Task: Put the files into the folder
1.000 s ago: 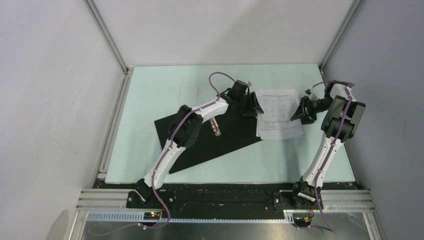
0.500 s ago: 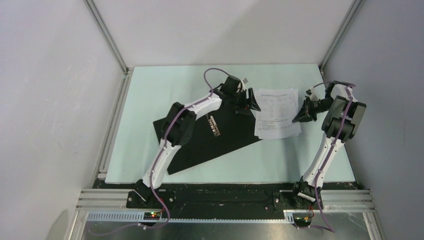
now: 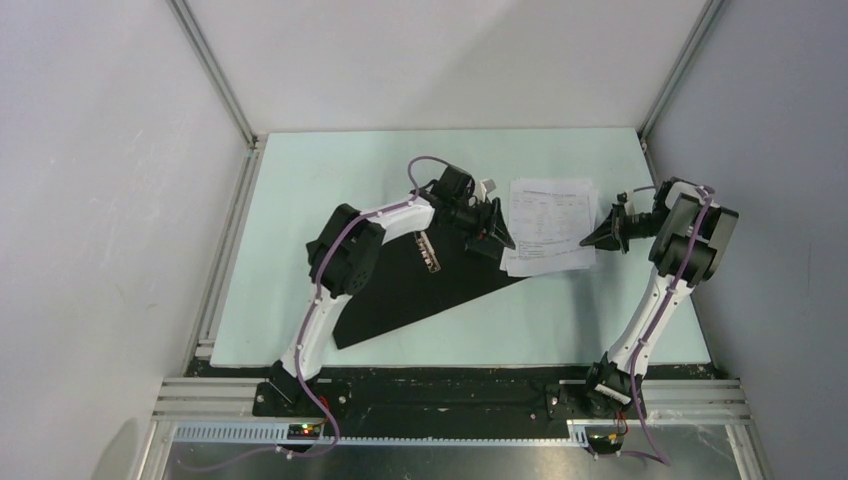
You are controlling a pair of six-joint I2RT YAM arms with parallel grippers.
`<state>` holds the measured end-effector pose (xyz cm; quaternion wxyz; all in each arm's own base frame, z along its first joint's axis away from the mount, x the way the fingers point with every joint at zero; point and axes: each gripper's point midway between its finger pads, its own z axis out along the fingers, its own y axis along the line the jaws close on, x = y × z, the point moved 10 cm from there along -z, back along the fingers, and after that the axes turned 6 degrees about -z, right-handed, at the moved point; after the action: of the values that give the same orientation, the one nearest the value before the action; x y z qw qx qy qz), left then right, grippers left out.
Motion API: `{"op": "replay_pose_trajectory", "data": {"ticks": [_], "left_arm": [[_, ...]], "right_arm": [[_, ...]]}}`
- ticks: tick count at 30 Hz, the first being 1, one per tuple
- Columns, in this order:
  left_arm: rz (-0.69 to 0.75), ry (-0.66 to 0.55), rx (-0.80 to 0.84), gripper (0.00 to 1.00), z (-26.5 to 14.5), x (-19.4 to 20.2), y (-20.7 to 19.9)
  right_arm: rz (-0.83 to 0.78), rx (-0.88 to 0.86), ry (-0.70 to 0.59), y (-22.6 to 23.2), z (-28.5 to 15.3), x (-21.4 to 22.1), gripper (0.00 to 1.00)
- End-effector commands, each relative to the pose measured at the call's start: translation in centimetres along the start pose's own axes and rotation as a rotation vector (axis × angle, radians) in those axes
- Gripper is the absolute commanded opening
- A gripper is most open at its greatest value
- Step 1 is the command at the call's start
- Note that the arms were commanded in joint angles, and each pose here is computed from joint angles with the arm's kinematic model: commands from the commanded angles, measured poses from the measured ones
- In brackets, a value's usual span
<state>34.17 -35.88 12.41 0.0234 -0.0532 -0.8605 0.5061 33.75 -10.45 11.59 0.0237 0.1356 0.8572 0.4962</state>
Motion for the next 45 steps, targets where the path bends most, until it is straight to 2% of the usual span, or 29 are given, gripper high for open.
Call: {"op": "replay_pose_trajectory", "data": {"ticks": [1, 6, 10, 23, 37, 45], "left_arm": [[0.088, 0.082, 0.111, 0.73, -0.6, 2.1, -3.4], [-0.004, 0.12, 0.079, 0.71, 0.4, 3.0, -1.8], [-0.014, 0.139, 0.075, 0.72, 0.9, 3.6, -1.7], [-0.11, 0.084, 0.091, 0.75, 3.1, 2.4, -1.1], [-0.049, 0.096, 0.062, 0.72, 2.1, 3.6, -0.8], [-0.048, 0.078, 0.041, 0.71, 2.7, 3.2, -0.4]], "right_arm": [[0.091, -0.064, -0.012, -0.4, 0.3, 0.0, 0.0], [0.121, -0.073, -0.025, -1.0, 0.4, -0.3, 0.0], [0.135, -0.085, -0.027, -1.2, 0.5, -0.4, 0.0], [0.189, -0.108, -0.024, -1.2, 0.7, 0.0, 0.0], [0.272, -0.182, -0.039, -1.3, 0.8, 0.4, 0.0], [0.286, -0.169, -0.035, -1.8, 0.7, 0.8, 0.0]]}}
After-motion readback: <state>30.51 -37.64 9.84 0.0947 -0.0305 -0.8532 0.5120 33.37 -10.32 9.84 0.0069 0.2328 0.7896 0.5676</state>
